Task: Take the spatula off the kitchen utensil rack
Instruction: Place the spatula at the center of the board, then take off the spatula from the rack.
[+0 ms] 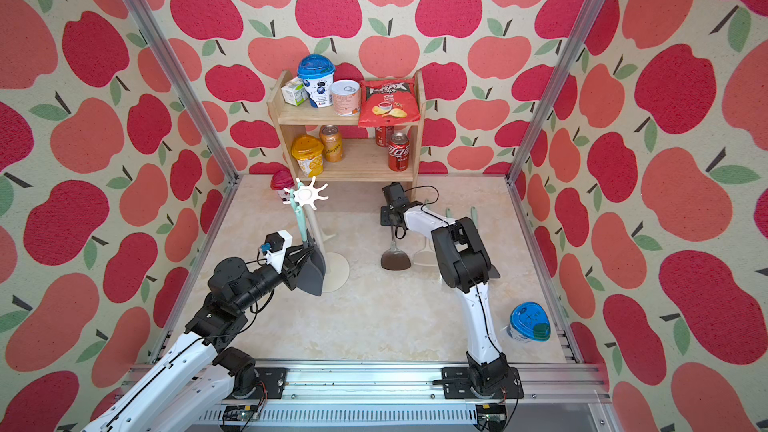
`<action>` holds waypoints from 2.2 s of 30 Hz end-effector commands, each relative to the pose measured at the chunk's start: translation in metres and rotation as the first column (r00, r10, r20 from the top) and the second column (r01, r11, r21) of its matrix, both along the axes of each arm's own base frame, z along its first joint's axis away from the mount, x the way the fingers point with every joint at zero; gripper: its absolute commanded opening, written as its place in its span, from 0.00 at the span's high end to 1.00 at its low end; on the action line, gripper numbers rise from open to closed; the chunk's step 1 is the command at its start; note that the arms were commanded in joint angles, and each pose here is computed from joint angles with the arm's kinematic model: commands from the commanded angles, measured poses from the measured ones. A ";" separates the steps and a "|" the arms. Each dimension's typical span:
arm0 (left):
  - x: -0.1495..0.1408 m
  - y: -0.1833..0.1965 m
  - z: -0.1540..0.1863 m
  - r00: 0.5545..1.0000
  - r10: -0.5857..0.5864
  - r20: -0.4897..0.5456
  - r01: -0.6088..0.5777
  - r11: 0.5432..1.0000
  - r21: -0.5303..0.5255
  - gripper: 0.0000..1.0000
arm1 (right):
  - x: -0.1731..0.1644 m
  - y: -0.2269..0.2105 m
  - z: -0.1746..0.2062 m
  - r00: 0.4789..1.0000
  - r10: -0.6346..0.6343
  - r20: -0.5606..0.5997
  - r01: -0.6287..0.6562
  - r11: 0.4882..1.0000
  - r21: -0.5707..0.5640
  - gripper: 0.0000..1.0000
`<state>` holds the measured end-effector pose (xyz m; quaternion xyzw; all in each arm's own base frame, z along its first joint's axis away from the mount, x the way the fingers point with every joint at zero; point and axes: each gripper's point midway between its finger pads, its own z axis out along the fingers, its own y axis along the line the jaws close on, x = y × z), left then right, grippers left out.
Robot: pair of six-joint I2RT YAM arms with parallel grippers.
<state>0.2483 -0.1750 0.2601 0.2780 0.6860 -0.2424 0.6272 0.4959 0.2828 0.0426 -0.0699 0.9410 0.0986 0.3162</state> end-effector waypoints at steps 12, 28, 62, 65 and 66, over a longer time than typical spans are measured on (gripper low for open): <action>-0.013 0.004 -0.023 0.998 -0.009 -0.065 0.010 1.000 0.016 1.00 | -0.028 0.023 0.062 0.992 0.083 0.095 -0.088 0.995 0.050 0.73; -0.014 0.005 -0.016 0.999 -0.008 -0.040 0.008 1.000 0.007 1.00 | -0.147 0.045 0.170 0.835 0.394 0.385 -0.514 0.808 0.288 0.56; -0.016 0.007 0.030 1.000 -0.002 0.015 0.003 0.997 -0.076 1.00 | -0.312 0.124 0.321 0.314 0.555 0.770 -0.905 0.421 0.065 0.47; -0.017 0.008 0.035 1.000 0.005 0.027 -0.003 0.997 -0.079 1.00 | -0.315 0.127 0.326 0.300 0.557 0.774 -0.912 0.405 0.063 0.47; -0.017 0.009 0.037 1.000 0.006 0.030 -0.003 0.997 -0.081 1.00 | -0.315 0.127 0.326 0.298 0.558 0.774 -0.913 0.402 0.061 0.47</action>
